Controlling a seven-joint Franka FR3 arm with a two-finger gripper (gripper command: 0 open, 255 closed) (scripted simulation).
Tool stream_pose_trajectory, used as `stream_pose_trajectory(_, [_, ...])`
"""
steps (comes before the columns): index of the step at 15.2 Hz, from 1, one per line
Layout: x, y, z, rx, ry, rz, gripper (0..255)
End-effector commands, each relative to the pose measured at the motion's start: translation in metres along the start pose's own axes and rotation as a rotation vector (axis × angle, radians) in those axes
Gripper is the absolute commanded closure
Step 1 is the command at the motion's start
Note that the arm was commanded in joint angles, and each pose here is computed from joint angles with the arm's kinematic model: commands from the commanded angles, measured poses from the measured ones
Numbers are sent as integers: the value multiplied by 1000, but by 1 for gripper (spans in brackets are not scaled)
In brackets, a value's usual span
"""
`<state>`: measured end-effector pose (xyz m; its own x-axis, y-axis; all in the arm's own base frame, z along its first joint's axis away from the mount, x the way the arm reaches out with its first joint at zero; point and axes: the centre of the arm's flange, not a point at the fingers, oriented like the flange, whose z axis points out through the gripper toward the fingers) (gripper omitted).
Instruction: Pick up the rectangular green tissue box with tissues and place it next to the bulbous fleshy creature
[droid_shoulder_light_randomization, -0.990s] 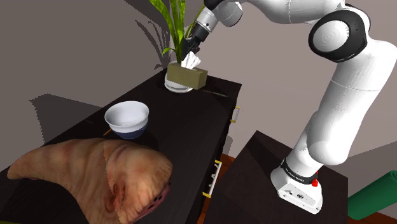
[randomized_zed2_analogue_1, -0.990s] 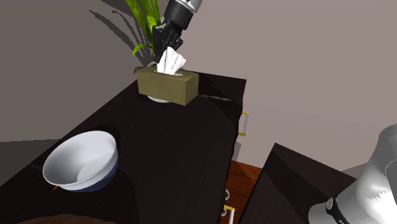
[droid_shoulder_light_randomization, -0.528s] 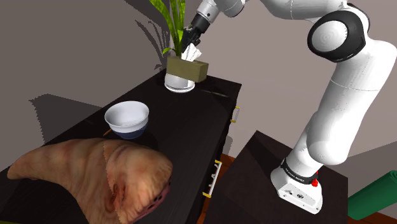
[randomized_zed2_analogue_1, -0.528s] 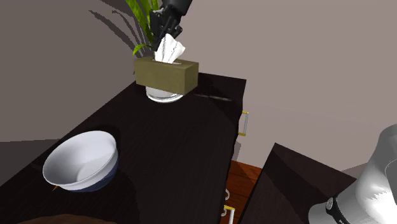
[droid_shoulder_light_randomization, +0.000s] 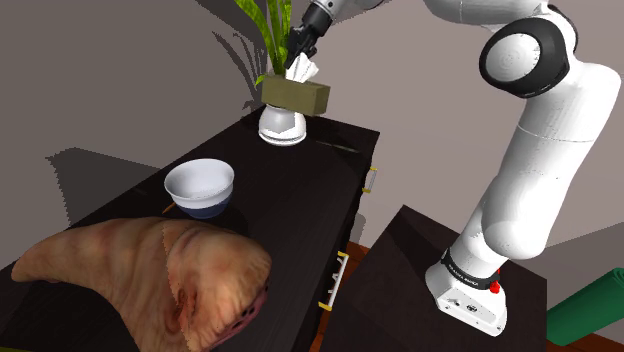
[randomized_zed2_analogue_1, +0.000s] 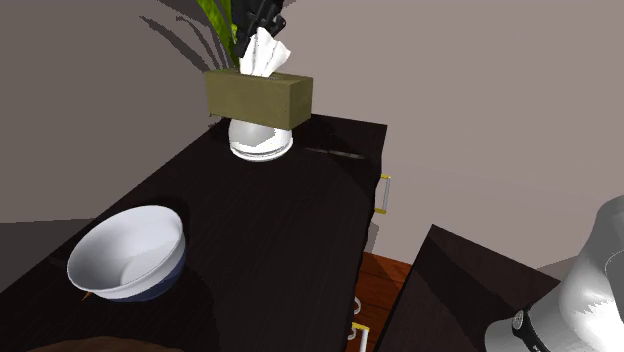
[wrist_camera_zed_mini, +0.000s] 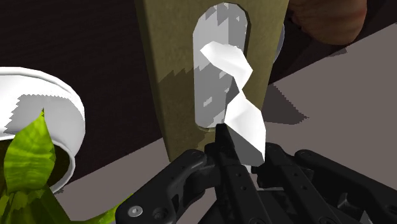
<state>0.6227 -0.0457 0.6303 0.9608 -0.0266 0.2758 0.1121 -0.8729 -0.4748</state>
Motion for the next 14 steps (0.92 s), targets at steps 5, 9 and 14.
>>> stream_pose_trajectory(5, [10,-14,-26,0,0,0,255])
stream_pose_trajectory(9, [16,-25,-44,0,0,0,255])
stream_pose_trajectory(14, [-2,-61,-40,0,0,0,255])
